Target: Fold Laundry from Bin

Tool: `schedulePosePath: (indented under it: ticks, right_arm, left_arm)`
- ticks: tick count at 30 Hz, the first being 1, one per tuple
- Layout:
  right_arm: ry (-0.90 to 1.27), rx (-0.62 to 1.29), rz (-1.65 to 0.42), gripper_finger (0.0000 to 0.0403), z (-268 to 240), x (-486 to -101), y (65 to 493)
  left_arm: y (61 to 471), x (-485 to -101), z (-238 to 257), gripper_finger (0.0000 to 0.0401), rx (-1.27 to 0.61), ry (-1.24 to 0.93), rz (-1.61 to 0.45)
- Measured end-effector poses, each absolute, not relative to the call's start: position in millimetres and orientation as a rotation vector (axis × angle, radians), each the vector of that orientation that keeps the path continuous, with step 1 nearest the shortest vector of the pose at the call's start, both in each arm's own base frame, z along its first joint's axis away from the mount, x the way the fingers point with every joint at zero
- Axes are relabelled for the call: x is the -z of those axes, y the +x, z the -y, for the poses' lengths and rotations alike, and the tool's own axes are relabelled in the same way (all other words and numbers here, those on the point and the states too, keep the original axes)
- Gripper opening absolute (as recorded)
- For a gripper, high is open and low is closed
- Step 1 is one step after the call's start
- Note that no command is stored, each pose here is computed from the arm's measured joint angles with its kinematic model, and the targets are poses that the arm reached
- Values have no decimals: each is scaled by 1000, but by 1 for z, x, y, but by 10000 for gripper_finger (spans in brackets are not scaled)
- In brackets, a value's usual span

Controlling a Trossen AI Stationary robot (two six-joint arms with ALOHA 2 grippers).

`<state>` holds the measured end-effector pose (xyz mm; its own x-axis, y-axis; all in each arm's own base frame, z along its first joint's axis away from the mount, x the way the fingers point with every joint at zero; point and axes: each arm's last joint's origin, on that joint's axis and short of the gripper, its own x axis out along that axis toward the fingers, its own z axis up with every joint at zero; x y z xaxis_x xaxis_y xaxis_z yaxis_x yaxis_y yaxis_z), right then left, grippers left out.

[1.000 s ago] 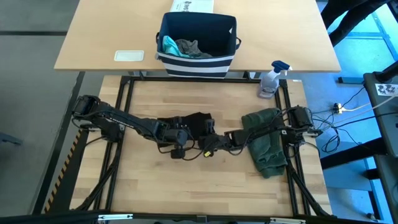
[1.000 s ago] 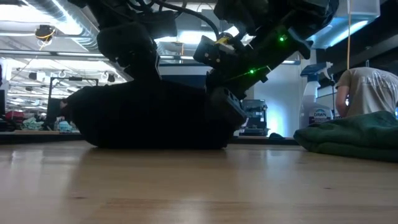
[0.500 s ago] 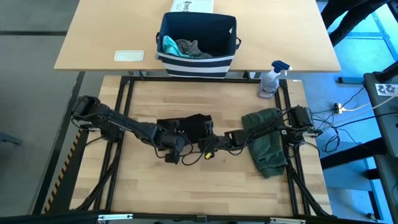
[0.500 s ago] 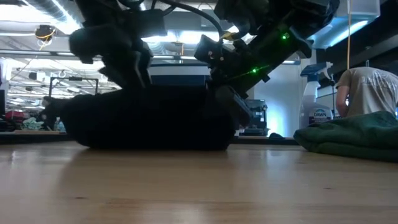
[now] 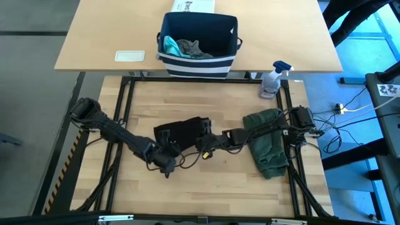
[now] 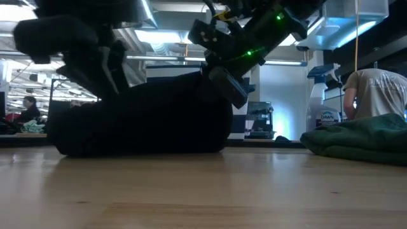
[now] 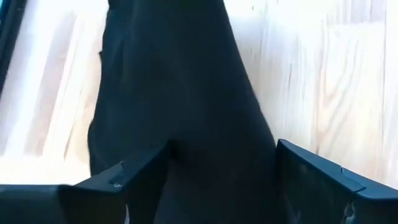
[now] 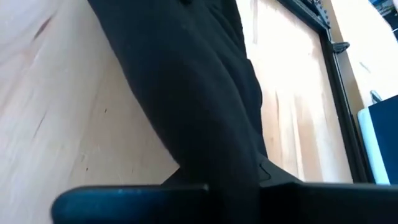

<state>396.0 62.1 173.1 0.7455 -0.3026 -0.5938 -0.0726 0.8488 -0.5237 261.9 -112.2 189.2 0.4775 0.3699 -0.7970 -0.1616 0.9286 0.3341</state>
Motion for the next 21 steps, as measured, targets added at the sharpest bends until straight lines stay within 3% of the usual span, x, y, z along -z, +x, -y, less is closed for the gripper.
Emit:
schedulePosePath:
  ticks: [9, 16, 21]
  right_arm:
    - [-483, 150, -762, 15, -49, -174, 397]
    - [-455, 145, -774, 16, -43, -173, 398]
    - [-454, 142, -774, 17, -44, -173, 397]
  left_arm:
    - [248, -188, 132, 283, -330, 206, -1016]
    - [219, -187, 139, 283, -420, 390, -1074]
    - [209, -175, 145, 284, -382, 409, -1078]
